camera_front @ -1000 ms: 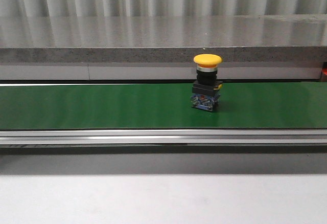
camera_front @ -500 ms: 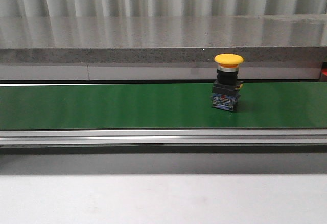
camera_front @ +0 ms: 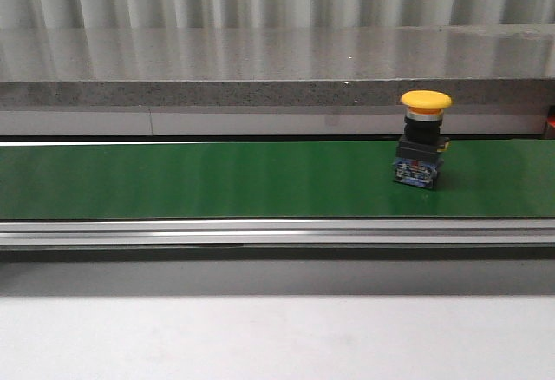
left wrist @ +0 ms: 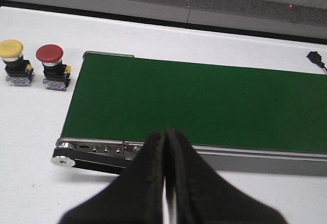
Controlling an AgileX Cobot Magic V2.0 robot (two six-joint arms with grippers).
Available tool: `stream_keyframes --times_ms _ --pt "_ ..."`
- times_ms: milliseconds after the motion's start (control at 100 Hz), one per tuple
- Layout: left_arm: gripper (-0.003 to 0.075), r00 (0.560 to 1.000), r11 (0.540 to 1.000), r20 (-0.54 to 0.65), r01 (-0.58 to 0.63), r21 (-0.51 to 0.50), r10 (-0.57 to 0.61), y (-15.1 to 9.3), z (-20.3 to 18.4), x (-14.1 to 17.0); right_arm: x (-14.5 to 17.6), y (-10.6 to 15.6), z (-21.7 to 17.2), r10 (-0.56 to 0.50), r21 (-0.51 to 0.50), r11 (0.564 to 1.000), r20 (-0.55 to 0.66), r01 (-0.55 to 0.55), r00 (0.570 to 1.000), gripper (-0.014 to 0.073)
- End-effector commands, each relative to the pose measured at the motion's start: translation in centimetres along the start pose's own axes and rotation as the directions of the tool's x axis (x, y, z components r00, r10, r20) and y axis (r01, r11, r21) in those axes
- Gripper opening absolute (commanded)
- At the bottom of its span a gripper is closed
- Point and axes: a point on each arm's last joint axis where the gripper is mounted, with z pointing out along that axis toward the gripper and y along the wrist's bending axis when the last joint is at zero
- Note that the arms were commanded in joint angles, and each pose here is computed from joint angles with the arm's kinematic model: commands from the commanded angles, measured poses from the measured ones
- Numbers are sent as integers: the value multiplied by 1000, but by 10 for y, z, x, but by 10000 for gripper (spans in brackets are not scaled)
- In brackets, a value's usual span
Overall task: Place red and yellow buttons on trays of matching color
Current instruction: 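Reach the right gripper down to the yellow button and grasp it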
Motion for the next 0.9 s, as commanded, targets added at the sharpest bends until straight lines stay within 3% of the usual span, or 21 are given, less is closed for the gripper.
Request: stream_keyframes --times_ms 0,440,890 --pt "-20 997 1000 83 6 20 -7 -3 -4 -12 -2 13 -6 -64 -18 998 55 65 996 646" --pt "-20 997 1000 83 6 20 -7 -3 -4 -12 2 62 15 -232 -121 963 71 239 970 646" --pt "-20 997 1000 83 6 20 -7 -3 -4 -12 -7 58 83 -186 -99 977 41 189 982 646"
